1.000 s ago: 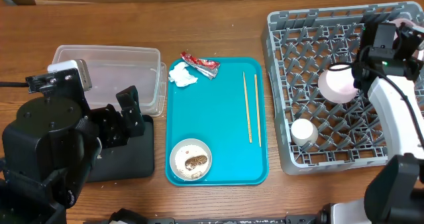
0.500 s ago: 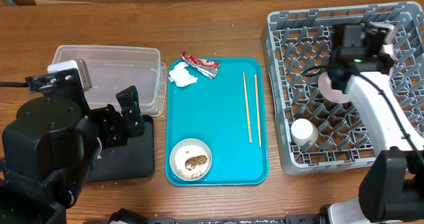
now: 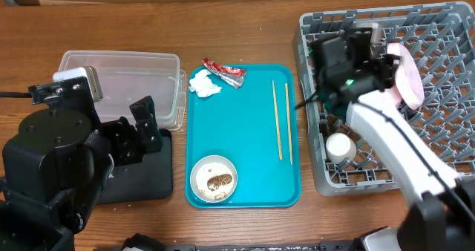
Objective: Sort waste into correct bins and load items into the dishwasher
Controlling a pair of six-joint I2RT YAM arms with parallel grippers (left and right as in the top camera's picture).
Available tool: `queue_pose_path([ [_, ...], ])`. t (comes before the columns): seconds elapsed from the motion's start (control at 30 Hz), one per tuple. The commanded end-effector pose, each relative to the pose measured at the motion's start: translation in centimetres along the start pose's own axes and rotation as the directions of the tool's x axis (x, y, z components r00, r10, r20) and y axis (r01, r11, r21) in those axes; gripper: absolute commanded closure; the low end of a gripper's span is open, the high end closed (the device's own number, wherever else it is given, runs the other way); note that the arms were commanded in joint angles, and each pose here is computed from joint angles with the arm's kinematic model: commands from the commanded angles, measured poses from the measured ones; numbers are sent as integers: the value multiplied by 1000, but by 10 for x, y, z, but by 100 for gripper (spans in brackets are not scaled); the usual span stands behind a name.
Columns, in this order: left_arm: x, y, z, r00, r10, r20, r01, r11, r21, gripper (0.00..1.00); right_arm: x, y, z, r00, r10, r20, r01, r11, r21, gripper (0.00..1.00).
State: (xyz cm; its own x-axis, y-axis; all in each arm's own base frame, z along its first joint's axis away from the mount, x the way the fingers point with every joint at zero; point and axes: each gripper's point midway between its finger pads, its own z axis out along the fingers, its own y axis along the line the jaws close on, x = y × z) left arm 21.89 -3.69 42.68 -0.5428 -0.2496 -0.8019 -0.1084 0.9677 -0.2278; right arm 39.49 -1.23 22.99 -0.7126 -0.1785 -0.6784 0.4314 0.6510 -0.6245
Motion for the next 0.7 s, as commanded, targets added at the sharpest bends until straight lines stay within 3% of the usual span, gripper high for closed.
queue_pose_path([
  [0.0, -2, 3, 0, 1000, -12, 7, 12, 1000, -16, 0, -10, 43, -57, 999, 30, 37, -15, 931, -366, 31],
  [0.13, -2, 3, 0, 1000, -12, 7, 12, 1000, -16, 0, 28, 113, -125, 994, -79, -77, -5, 665, -746, 39],
  [0.2, -2, 3, 0, 1000, -12, 8, 12, 1000, -15, 0, 50, 136, -153, 976, -145, -164, -64, 529, -847, 42],
  [0.27, -2, 3, 0, 1000, -12, 7, 12, 1000, -16, 0, 65, 150, -167, 954, -189, -233, -124, 457, -881, 43],
  [0.4, -2, 3, 1, 1000, -11, 7, 12, 1000, -16, 0, 87, 174, -161, 905, -205, -373, -240, 477, -845, 45],
  [0.53, -2, 3, 1, 1000, -11, 7, 12, 1000, -16, 0, 103, 203, -154, 880, -259, -398, -244, 472, -847, 48],
  [0.67, -2, 3, 1, 1000, -11, 7, 12, 1000, -16, 0, 124, 223, -132, 851, -295, -435, -236, 526, -817, 48],
])
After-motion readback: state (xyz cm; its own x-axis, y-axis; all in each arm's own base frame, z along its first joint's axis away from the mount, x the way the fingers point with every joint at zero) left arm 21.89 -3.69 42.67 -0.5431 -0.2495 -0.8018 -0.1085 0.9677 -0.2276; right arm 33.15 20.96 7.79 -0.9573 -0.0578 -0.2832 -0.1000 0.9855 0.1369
